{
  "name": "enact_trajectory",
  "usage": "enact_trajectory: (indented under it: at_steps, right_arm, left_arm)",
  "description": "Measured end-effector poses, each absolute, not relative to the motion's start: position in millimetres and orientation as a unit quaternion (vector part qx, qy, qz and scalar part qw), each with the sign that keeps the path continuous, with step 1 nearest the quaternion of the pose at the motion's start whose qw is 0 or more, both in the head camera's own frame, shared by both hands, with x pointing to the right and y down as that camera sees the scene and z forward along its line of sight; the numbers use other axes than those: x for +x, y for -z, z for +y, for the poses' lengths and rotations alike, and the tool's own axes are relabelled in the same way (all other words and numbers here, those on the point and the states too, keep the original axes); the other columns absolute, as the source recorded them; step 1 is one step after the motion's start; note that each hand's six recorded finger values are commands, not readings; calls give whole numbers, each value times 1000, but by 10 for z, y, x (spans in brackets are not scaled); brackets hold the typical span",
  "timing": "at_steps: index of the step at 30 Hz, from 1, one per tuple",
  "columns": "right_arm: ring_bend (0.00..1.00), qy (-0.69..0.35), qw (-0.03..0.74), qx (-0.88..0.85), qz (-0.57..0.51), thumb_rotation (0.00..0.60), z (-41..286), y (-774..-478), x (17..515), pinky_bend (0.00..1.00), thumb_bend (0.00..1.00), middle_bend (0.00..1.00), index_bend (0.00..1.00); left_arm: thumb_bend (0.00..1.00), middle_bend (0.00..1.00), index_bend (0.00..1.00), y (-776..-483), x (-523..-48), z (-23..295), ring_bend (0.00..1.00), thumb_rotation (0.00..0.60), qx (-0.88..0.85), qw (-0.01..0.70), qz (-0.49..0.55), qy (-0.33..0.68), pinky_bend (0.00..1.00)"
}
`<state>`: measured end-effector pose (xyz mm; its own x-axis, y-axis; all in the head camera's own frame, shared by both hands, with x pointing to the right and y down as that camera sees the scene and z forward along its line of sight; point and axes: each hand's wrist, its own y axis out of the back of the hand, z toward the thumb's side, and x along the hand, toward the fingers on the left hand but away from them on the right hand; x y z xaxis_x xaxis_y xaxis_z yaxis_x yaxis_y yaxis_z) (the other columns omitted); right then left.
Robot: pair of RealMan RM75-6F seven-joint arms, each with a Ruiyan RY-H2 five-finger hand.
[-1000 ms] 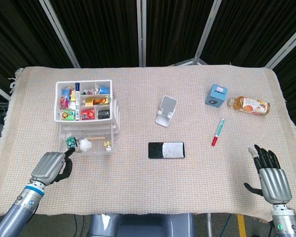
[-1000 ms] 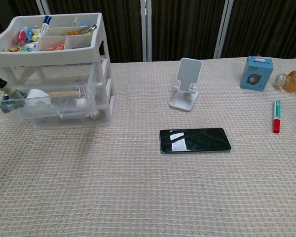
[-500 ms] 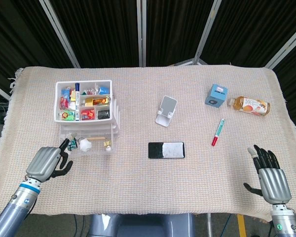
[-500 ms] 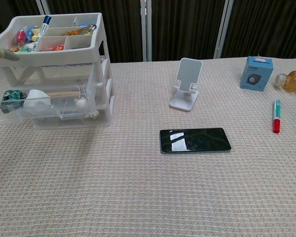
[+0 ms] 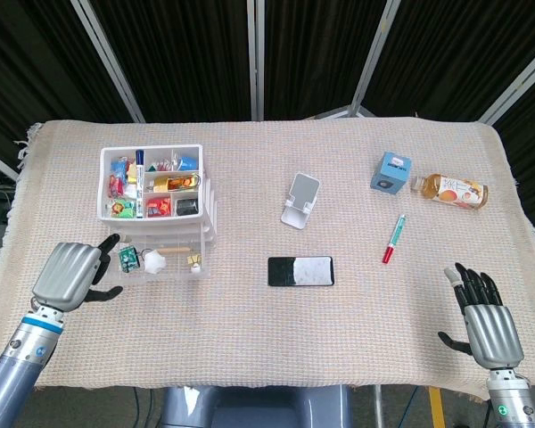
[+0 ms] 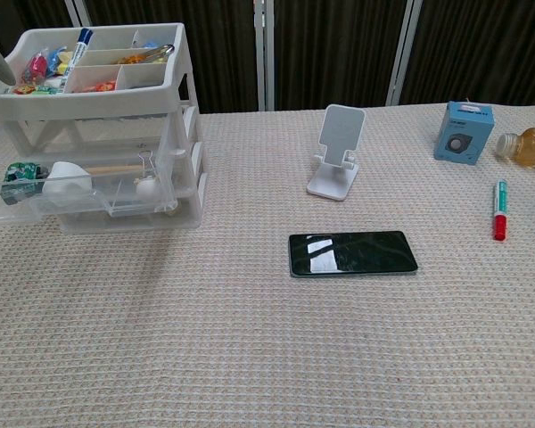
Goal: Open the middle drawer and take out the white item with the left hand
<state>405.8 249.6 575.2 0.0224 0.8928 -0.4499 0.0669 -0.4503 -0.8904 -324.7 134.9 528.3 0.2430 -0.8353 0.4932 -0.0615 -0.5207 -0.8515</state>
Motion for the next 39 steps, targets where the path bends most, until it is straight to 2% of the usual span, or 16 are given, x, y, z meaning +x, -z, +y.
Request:
enact_trajectory:
  at_steps: [5,12,20,39]
  right_arm:
    - [0,-583,354,-622,-385,600,2497,-5765,4056,0,3,0,0]
    - [0,-582,352,-622,-388,600,2488,-5765,4064,0,2,0,0]
    - [0,-577,351,-623,-395,600,2474,-5733,4075,0,3,0,0]
    - [0,-577,353,-620,-398,600,2473,-5735,4075,0,1,0,0]
  left_arm:
    - [67,1000,451,-5325,-3148,1162,958,600,-681,409,294,531,821]
    - [68,1000,460,-5449,-3009,987,959,600,-677,458,233,527,825]
    - [68,1000,481,-5680,-2862,1014,959,600,-685,480,174,520,825]
    - [68,1000,469,-5836,-2835,1048,959,600,-670,499,117,536,825]
